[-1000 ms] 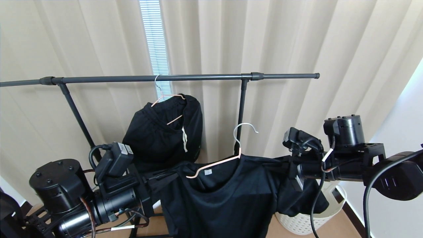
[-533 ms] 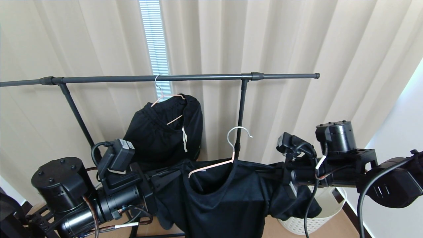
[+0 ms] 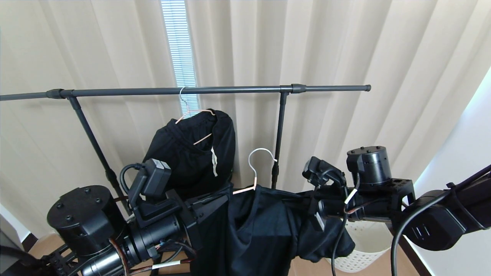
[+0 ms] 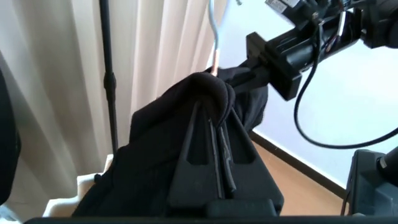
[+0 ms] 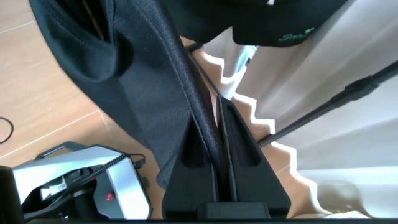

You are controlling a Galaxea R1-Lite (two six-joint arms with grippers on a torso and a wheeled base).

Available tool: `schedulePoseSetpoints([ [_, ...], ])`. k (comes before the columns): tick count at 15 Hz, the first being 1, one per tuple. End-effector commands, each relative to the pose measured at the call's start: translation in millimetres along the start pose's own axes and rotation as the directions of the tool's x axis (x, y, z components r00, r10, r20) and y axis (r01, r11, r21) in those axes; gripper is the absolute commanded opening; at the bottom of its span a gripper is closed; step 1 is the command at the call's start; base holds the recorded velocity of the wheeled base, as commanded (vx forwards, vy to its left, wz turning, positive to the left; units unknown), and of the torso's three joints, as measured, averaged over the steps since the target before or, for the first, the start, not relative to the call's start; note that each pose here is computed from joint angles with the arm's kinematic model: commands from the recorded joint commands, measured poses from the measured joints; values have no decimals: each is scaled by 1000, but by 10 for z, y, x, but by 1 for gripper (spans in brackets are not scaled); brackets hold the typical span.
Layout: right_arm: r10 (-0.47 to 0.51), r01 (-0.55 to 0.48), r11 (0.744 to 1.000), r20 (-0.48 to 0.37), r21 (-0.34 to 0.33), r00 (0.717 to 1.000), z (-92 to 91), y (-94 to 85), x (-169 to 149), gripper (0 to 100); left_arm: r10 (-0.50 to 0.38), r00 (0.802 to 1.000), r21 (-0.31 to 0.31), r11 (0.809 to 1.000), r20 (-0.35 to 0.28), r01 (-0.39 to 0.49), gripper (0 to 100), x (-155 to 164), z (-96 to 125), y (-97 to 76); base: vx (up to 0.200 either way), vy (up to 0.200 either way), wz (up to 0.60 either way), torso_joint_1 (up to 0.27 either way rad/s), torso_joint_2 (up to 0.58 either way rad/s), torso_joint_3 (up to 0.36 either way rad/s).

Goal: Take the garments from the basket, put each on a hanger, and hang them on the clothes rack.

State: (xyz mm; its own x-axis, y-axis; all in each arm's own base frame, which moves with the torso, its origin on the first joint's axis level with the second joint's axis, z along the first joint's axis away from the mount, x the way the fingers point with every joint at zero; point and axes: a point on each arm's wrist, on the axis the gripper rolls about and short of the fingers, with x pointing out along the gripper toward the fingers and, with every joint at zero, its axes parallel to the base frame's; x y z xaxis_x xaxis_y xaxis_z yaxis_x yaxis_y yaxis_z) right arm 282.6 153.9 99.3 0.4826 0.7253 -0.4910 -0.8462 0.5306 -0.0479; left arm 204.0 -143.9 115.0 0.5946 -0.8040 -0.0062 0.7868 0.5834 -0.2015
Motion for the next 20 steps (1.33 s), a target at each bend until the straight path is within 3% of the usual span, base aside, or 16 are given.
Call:
schedulePoseSetpoints([
  [1,0,0,1000,-15,1,1000,-49,68,122,0,-24,1000,-12,1000,9,24,0,36,13,-73,0,0,0,0,0,0],
  [8,-35,35,999,24,20,999,-35,151,205,0,-30,999,-12,999,23,30,0,114,6,-238,0,0,0,0,0,0],
  [13,-64,66,998,120,-10,991,-27,158,132,0,-16,1000,-17,1000,-5,16,0,111,-57,-205,0,0,0,0,0,0],
  [17,-65,68,997,144,-19,987,12,173,72,0,6,1000,-17,1000,-8,-6,0,98,-63,-150,0,0,0,0,0,0],
  [18,-65,68,998,143,-19,988,4,180,62,0,5,1000,-17,1000,-5,-6,100,98,-56,-148,0,0,0,0,0,0],
  [20,-66,70,997,144,-19,987,7,176,57,0,7,1000,-10,1000,-3,-7,100,99,-52,-144,0,0,0,0,0,0],
])
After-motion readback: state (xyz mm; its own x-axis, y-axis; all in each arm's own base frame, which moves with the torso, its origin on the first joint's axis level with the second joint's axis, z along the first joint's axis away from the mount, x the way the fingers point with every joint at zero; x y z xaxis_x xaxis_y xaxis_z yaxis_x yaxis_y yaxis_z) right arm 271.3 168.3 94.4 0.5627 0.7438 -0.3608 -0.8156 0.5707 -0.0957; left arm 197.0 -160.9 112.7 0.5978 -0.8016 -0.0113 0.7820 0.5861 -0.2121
